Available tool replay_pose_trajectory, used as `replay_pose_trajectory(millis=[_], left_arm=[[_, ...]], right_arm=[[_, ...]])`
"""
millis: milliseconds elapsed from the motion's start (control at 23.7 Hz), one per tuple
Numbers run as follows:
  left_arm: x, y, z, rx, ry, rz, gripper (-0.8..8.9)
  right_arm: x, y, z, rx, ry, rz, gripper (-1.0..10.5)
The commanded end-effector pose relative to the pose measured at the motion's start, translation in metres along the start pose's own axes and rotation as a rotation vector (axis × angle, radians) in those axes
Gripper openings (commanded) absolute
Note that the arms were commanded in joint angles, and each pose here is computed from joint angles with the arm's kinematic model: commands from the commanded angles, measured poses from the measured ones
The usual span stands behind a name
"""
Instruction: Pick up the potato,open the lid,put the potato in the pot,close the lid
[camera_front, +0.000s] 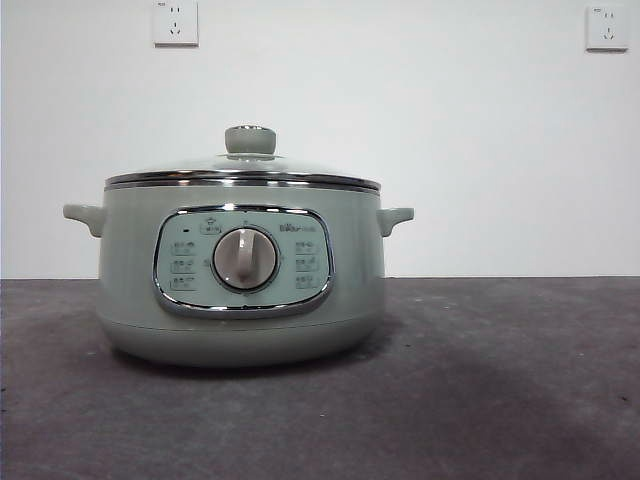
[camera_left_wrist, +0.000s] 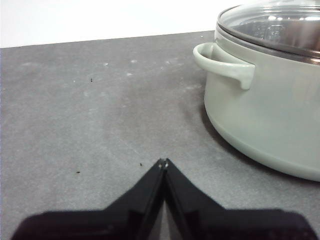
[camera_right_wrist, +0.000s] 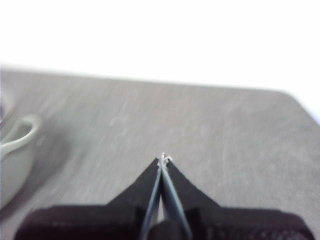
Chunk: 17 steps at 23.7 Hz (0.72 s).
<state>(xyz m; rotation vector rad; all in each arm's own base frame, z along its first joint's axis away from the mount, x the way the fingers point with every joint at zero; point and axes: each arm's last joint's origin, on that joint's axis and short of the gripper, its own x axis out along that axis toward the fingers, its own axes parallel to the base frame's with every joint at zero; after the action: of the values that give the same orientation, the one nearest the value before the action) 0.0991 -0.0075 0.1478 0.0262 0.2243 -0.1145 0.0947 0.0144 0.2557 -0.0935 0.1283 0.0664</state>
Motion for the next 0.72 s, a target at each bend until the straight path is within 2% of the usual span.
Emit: replay_pose_trajectory(millis=[42,211,464,717], left_arm=[[0.001,0.000,-0.003,-0.006,0.009,0.001,-0.02],[0.001,0.000,-0.003,-0.006,0.009,0.002,-0.02],[0.001,0.000,-0.003,-0.006,0.010,0.002,-0.02],[0.001,0.000,-0.004,-0.006,0.014,0.002,-0.02]], right_arm=[[0.003,0.000,-0.049,0.005,-0.043,0.024,0.0],[0.007,-0.001,-0.079,0.011,-0.030,0.073,0.0],[0.014,-0.001,-0.103,0.015,0.032,0.040,0.0],[0.014,-0.001,-0.105,0.008,0.037,0.033,0.0]])
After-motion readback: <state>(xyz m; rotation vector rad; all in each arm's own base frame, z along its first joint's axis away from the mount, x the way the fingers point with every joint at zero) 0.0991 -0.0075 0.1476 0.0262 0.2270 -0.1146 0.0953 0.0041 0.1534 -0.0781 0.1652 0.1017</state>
